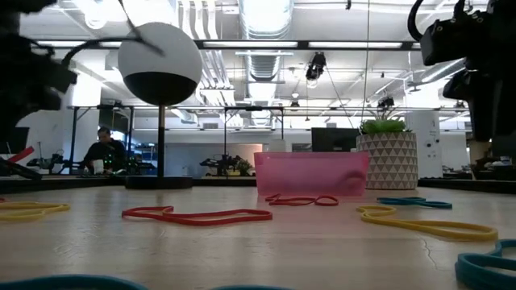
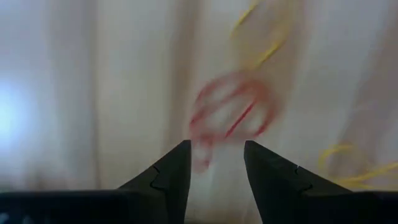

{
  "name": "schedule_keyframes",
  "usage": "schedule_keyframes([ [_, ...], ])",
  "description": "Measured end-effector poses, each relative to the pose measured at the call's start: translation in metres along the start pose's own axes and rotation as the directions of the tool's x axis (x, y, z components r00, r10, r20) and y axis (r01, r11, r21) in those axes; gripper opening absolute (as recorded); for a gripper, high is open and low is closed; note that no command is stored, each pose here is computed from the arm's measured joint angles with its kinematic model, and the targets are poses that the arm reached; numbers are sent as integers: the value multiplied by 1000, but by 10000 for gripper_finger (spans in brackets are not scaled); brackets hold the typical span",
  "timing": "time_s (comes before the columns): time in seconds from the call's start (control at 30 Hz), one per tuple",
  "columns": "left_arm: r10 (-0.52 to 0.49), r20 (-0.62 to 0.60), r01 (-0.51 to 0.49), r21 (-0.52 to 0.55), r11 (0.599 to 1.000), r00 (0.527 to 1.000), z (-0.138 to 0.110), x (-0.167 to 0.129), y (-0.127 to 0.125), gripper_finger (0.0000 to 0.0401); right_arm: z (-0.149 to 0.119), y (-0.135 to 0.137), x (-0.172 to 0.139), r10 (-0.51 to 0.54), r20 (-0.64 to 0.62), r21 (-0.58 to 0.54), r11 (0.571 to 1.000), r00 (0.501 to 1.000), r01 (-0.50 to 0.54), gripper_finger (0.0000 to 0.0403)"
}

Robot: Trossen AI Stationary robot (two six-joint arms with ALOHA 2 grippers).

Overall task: Pick and place rubber bands into bin
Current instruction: Put the red rubber band into the pink bin

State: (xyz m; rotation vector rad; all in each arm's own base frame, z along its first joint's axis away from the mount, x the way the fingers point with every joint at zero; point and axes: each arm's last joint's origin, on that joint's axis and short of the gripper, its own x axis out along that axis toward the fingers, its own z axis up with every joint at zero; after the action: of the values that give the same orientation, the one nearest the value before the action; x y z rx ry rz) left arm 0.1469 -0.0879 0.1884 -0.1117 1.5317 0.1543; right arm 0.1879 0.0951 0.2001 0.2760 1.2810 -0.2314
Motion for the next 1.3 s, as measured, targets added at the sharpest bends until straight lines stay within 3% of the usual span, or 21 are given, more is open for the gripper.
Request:
schedule_keyframes([
  [0.07,29,-43,-34,-140,990,999,-3,3,6,134,1,0,0,-17,19,0,1000,1000,17,173],
  [0.13,10,-42,-18,-188,982,999,-4,8,7,134,2,0,0,-27,48,3,1000,999,27,174],
  [0.27,-73,25,75,-91,993,997,-1,23,2,134,4,0,0,-39,71,-19,999,997,41,173],
  [0.37,-74,48,76,-28,997,996,-3,33,4,134,4,0,-1,-36,74,-37,999,997,39,174],
  [0.47,-24,61,26,-34,999,998,-7,41,9,134,5,1,-2,-32,78,-36,999,996,35,172],
  [0.83,-46,81,49,-32,998,996,-12,56,12,131,7,1,-3,-51,104,8,999,993,51,172],
  [0.93,-81,78,83,-30,996,994,-13,61,12,109,7,1,-3,-60,114,9,998,992,59,171],
  [1.13,-146,50,148,-34,988,988,-15,65,11,13,7,1,-3,-60,114,13,998,992,59,168],
  [1.3,-203,107,215,-115,970,973,-4,55,5,3,7,1,-3,-60,114,13,998,992,59,164],
])
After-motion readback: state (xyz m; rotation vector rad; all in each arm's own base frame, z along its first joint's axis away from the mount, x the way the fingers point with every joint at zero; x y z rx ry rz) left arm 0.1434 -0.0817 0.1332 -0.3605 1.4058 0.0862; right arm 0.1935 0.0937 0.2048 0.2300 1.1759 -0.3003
